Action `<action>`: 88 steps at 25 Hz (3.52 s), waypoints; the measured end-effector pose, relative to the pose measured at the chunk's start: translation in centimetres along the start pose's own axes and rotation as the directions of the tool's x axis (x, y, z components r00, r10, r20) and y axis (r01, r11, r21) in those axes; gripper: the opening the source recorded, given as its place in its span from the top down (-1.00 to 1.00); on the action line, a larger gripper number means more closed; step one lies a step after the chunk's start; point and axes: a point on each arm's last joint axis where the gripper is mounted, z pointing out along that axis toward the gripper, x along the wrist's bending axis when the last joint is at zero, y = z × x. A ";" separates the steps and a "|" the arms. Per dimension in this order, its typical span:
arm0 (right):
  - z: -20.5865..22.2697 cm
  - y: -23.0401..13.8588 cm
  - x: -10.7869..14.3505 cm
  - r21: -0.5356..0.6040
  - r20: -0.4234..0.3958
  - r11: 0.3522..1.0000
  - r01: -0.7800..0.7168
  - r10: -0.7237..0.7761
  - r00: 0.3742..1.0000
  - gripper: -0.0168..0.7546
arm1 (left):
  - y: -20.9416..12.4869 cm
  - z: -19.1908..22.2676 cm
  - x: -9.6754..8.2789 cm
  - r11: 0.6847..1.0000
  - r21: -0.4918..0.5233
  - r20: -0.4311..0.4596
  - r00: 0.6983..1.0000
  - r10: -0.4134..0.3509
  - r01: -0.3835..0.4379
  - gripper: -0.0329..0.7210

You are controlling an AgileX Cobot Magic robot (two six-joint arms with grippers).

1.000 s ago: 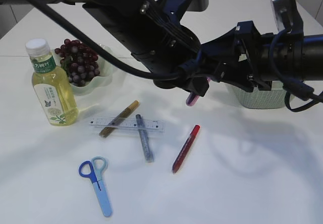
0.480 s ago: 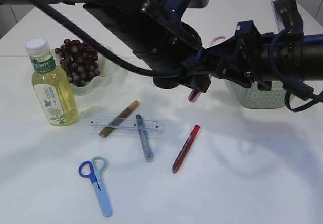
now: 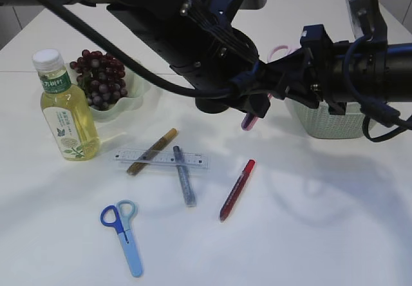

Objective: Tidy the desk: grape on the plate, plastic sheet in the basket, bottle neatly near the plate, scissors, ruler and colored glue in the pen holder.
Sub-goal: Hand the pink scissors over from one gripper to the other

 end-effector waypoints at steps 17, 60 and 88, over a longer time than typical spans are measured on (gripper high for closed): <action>0.0 0.0 0.0 -0.001 0.002 1.000 0.030 -0.030 1.000 0.75 | 0.0 0.0 -0.1 1.000 -0.004 0.006 1.000 -0.007 0.007 0.62; 0.0 0.0 0.0 -0.003 0.003 0.999 0.035 -0.035 0.999 0.75 | 0.1 0.0 -0.1 1.000 -0.015 0.009 1.000 0.008 -0.008 0.47; 0.0 0.1 -0.4 -0.009 0.050 0.997 0.081 -0.080 0.996 0.75 | 1.1 -1.3 -1.0 0.999 -0.007 0.069 0.997 -0.034 0.034 0.27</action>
